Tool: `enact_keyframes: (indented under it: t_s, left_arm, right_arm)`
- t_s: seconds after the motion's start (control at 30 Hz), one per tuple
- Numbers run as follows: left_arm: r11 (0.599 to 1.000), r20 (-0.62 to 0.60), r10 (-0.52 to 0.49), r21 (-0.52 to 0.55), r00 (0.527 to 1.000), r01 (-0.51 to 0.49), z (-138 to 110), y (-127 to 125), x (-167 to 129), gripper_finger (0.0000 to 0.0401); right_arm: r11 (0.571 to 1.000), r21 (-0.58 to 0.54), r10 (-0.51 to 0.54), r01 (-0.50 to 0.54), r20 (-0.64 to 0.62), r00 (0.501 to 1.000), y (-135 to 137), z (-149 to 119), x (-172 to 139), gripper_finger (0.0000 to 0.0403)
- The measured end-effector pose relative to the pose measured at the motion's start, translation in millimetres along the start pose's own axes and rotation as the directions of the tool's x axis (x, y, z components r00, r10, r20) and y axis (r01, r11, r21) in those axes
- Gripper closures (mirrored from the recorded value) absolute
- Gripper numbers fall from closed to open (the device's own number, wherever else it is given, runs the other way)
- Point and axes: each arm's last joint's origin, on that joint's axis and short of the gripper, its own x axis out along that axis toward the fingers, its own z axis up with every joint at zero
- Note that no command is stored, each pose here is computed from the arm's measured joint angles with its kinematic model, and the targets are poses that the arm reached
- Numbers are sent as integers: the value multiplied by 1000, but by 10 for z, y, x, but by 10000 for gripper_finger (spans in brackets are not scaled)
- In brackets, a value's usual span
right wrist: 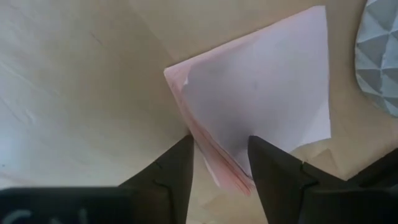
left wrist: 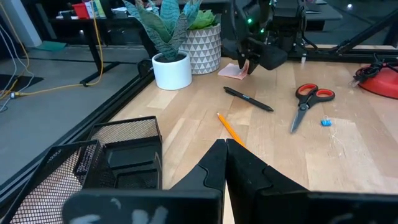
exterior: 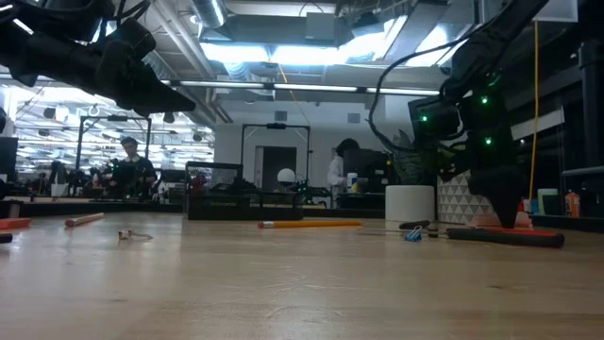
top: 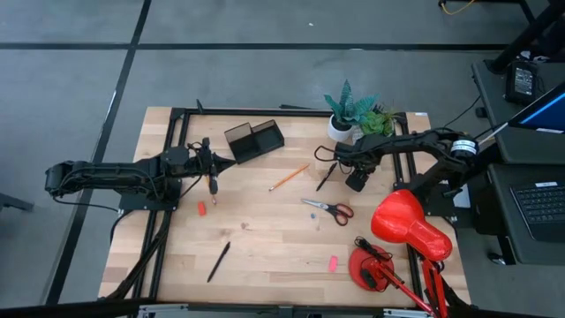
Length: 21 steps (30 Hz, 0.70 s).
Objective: Pick and place office supplies into organizer
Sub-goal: Put the sticky note into the desk organizer
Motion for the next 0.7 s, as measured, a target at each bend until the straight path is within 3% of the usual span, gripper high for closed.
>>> enact_keyframes:
  t_s: [0.3,0.7]
  left_arm:
    - [1000,-4,0,1,1000,0,-4,0,0,397]
    - [1000,-4,0,1,1000,0,-4,0,0,397]
  right_arm:
    - [1000,0,-19,19,-6,1000,4,10,15,254]
    - [1000,-4,-16,16,-14,1000,4,3,28,344]
